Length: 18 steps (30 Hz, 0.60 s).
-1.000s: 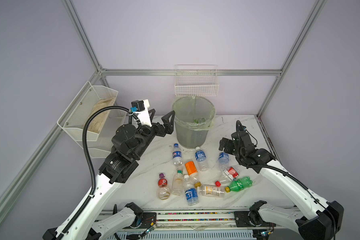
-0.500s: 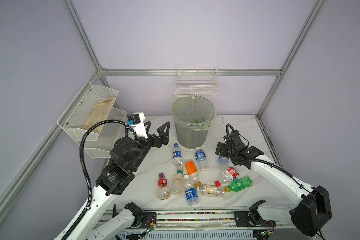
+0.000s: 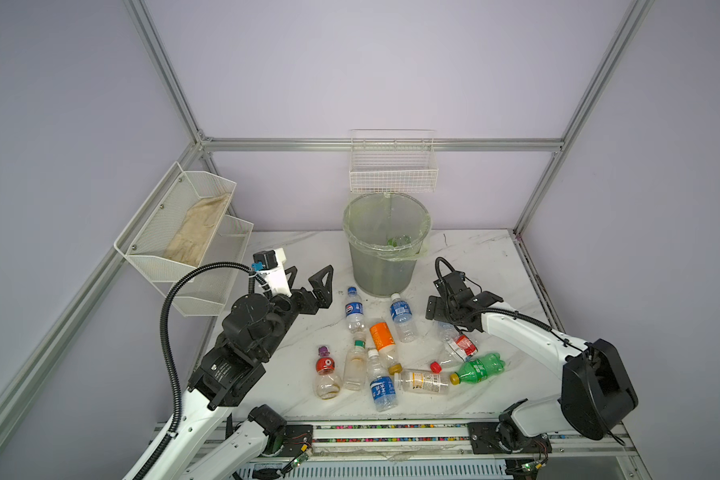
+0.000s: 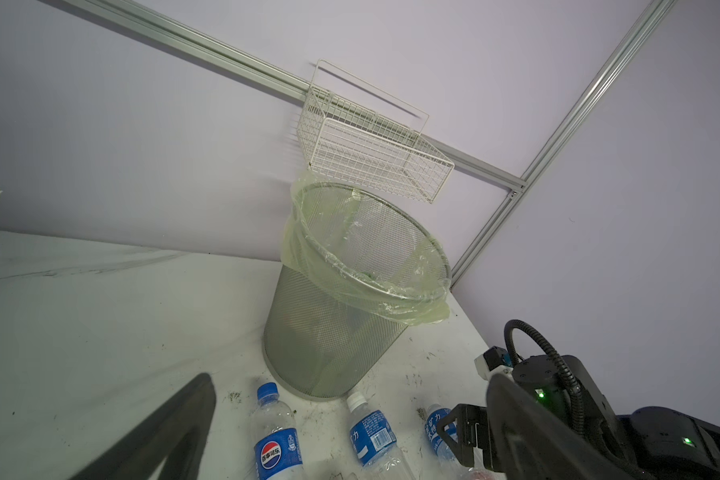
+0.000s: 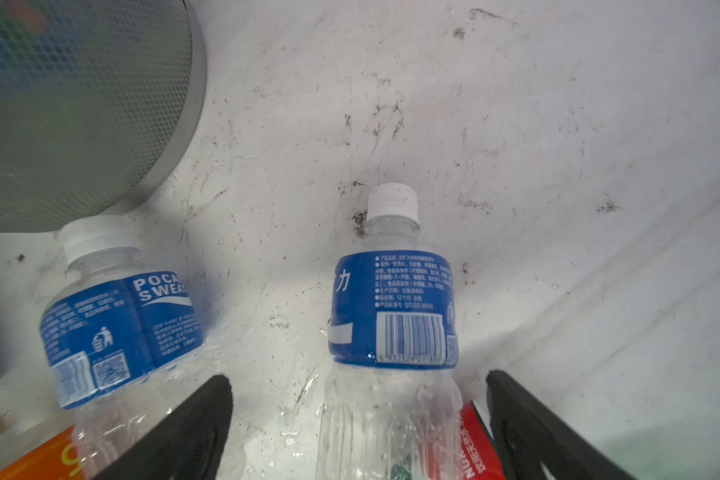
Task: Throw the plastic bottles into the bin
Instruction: 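Withdraw the left gripper while the right gripper grasps a blue-label water bottle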
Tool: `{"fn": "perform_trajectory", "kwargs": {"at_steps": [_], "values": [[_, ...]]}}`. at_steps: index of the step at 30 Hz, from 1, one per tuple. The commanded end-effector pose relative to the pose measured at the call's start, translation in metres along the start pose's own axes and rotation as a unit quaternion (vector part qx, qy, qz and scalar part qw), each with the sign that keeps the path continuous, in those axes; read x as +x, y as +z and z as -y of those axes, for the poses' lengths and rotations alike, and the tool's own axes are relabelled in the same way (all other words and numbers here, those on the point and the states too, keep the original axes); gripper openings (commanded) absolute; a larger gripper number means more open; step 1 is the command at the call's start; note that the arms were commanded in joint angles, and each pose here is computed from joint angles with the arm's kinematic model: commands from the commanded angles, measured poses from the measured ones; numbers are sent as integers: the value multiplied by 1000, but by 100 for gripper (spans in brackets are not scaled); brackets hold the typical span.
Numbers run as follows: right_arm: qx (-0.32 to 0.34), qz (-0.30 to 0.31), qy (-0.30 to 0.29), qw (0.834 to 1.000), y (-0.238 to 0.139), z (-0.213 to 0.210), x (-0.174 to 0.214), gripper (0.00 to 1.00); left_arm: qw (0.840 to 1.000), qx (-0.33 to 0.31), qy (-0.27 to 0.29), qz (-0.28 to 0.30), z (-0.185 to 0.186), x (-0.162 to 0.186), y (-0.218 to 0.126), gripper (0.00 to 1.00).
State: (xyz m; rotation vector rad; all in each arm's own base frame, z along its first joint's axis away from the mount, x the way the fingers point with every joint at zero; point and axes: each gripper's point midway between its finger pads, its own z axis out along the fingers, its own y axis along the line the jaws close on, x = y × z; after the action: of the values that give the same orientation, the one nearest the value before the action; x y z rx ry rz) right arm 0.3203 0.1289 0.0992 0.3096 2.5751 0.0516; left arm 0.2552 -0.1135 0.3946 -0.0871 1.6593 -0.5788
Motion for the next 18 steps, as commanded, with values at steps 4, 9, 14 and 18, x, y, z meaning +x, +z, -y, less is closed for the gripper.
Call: {"fn": "perform_trajectory", "kwargs": {"at_steps": [4, 9, 14, 18], "values": [[22, -10, 9, 1000, 20, 10, 6, 97, 1000, -26, -9, -12, -18, 18, -10, 100], [23, -17, 9, 1000, 29, 11, 8, 97, 999, -35, -12, -21, -25, 28, -14, 100], [31, -28, 12, 999, 40, 16, 14, 97, 998, -49, -20, -32, -35, 40, -21, 100], [25, -35, 15, 999, 46, 16, 18, 97, 997, -59, -26, -36, -44, 48, -28, 100]]}}
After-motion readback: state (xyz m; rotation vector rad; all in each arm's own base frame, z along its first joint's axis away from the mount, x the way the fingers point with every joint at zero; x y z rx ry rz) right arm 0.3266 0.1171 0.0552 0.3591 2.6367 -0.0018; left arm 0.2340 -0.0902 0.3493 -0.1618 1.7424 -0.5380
